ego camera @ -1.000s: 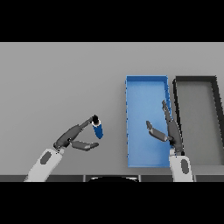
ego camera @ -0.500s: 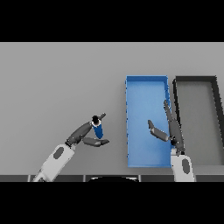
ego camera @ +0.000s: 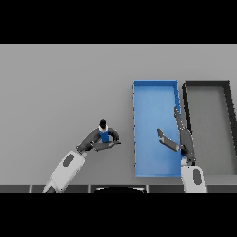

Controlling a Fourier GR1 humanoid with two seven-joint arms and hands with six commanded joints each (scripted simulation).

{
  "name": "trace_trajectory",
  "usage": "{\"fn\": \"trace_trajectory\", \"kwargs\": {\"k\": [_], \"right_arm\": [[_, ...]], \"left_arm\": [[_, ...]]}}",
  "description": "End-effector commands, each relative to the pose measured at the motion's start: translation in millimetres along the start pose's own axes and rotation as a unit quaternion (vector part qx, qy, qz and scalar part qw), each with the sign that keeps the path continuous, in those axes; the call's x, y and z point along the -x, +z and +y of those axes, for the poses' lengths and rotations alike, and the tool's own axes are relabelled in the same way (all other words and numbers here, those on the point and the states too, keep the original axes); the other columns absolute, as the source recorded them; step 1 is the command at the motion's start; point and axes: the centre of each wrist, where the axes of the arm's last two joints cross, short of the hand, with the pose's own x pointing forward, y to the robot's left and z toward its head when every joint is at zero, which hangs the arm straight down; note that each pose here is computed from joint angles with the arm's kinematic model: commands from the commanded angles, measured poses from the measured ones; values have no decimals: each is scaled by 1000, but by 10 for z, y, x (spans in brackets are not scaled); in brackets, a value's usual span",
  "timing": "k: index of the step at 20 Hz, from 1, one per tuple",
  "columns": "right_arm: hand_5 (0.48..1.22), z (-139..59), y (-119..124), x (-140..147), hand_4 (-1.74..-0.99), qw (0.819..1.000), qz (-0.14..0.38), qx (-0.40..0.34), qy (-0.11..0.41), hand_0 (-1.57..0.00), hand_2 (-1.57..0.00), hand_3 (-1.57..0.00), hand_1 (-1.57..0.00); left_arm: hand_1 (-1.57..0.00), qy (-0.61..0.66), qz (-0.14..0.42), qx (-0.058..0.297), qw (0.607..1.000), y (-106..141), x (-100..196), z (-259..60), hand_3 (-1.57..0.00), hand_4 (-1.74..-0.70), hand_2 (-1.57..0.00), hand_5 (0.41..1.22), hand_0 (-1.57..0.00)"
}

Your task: Pick up the blue pipe and place it into the blue bin.

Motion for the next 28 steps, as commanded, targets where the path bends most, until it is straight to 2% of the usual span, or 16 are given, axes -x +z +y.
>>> {"fn": "trace_trajectory", "kwargs": {"k": [1,2,4,6,8,13,18,21,23,25,27,28], "right_arm": [[660,39,-14,-12,-1227,1000,5,-3,-2,1,1,1,1],[660,21,-66,-18,-1233,1000,6,0,-5,1,1,1,1],[651,52,-60,0,-1224,1000,10,-5,-8,1,1,1,1],[638,79,-57,1,-1221,1000,12,-7,-10,1,1,1,1],[631,14,-69,-2,-1217,1000,12,-4,-9,1,1,1,1],[638,33,-70,14,-1220,1000,15,-5,-5,1,1,1,1],[643,19,-67,8,-1176,1000,9,-5,7,1,1,1,1],[643,1,-35,14,-1158,1000,9,-4,12,1,1,1,1],[643,-7,-88,10,-1151,1000,11,0,14,1,1,1,1],[643,99,90,17,-1141,999,7,30,18,1,1,1,1],[643,261,397,-7,-1138,996,12,83,27,1,1,1,1],[643,349,568,-33,-1166,993,19,113,33,1,1,1,1]], "left_arm": [[-1047,0,-1,5,1000,24,4,-11,-1119,-1544,-1119,1022,-951],[-1151,-4,-9,6,1000,20,11,-42,-1194,-1580,-1210,1062,-1075],[-1302,-16,-16,5,1000,-8,-22,-111,-1330,-1530,-1340,1119,-1253],[-1399,-22,-34,2,999,22,-12,-165,-1417,-1501,-1423,1156,-1368],[-1461,-23,-56,-5,998,-24,-91,-167,-1472,-1484,-1476,1179,-1441],[-1535,-23,-117,-4,993,-133,-406,-203,-1539,-1468,-1540,1207,-1528],[-1559,-27,-154,31,987,-159,-755,-204,-1560,-1466,-1561,1217,-1557],[-1565,-37,-147,41,988,-193,-871,-195,-1566,-1466,-1566,1219,-1564],[-1567,-40,-134,45,989,-201,-847,-251,-1568,-1467,-1568,1220,-1566],[-1569,-39,-133,44,989,-197,-851,-225,-1569,-1466,-1569,1220,-1568],[-1569,-33,-137,41,989,-200,-834,-249,-1570,-1466,-1570,1220,-1569],[-1570,-38,-132,39,990,-196,-801,-233,-1570,-1466,-1570,1220,-1569]]}}
